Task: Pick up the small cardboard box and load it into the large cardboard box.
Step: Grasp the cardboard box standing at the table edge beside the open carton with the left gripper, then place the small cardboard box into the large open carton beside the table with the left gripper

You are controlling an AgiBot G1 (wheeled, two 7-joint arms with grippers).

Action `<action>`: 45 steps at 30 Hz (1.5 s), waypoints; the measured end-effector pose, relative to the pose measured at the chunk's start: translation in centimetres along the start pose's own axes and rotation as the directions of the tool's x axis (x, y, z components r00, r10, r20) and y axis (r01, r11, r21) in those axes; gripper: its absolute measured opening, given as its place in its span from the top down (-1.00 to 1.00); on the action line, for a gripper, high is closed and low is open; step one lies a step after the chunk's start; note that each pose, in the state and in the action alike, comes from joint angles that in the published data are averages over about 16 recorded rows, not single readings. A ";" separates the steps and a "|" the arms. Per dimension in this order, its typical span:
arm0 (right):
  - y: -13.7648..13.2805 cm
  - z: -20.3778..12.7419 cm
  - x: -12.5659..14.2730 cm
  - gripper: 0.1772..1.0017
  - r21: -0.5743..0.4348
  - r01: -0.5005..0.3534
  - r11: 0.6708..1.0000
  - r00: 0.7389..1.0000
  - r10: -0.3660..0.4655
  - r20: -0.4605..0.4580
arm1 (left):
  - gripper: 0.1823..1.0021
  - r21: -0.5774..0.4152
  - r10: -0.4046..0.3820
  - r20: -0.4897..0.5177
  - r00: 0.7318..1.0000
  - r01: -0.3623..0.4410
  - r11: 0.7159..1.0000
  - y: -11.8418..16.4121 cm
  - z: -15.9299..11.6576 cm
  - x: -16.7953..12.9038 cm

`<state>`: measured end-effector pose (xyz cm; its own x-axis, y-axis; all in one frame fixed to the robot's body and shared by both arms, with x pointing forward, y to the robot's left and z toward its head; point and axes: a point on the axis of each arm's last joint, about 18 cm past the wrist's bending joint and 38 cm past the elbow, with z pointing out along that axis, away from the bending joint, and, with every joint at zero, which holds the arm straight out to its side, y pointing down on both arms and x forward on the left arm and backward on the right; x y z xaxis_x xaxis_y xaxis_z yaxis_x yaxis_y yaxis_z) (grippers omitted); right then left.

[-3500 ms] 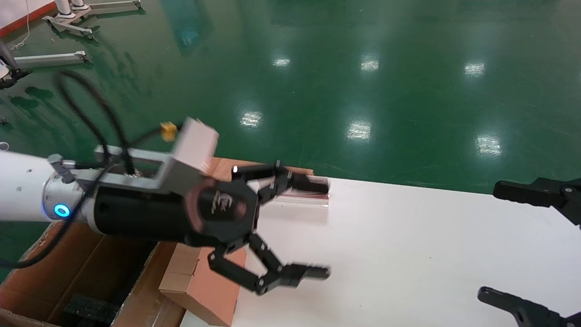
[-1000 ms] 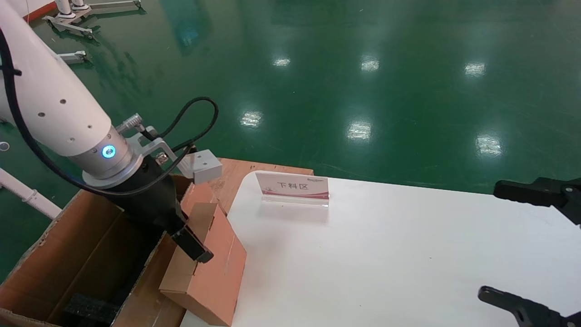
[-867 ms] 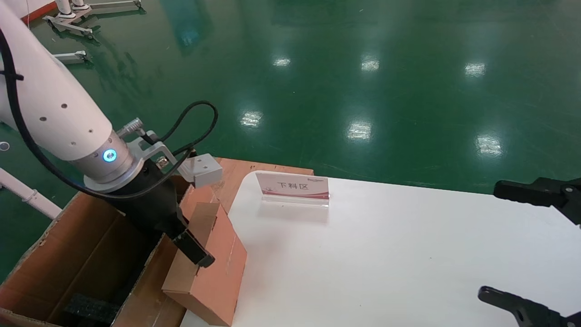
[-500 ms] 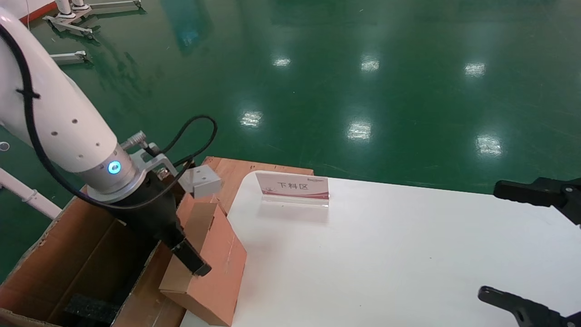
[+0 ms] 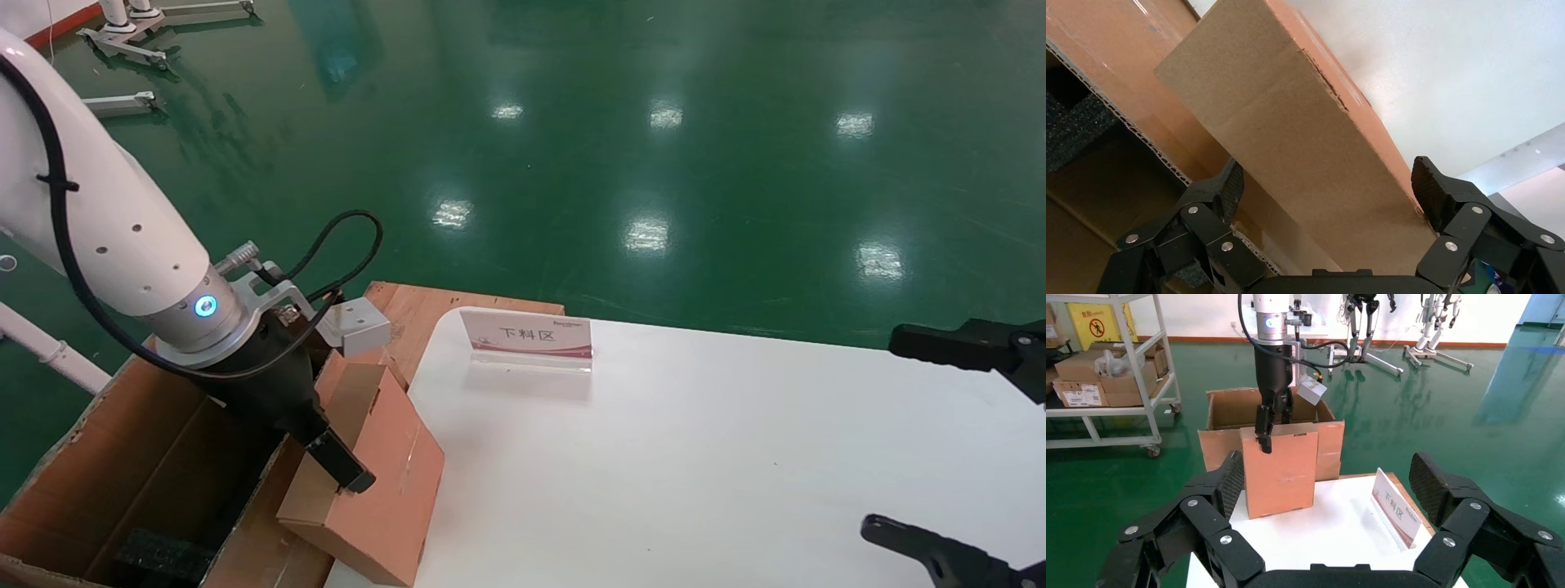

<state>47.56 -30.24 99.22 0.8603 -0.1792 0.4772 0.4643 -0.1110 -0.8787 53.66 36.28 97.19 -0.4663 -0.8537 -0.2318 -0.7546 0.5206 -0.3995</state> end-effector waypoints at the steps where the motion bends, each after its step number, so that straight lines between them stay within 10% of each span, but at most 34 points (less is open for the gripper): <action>1: 0.0 0.0 0.0 -1.00 0.000 0.000 1.000 1.000 0.000 0.000 | -1.00 0.001 -0.001 0.000 1.000 0.001 1.000 0.0 0.0 0.0; 22: 0.0 0.0 0.0 -0.73 0.000 0.000 1.000 1.000 0.000 0.000 | -0.64 -0.007 0.008 0.002 1.000 -0.008 1.000 0.0 0.0 0.1; 45: 0.0 0.0 0.0 0.46 0.000 0.000 1.000 1.000 0.000 0.000 | 0.54 0.060 0.003 -0.020 1.000 -0.002 0.998 -0.8 -2.0 0.0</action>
<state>47.56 -30.24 99.22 0.8604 -0.1793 0.4771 0.4642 -0.1110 -0.8788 53.34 35.89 99.25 -0.4778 -0.8518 -0.2150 -0.7245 0.5205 -0.4518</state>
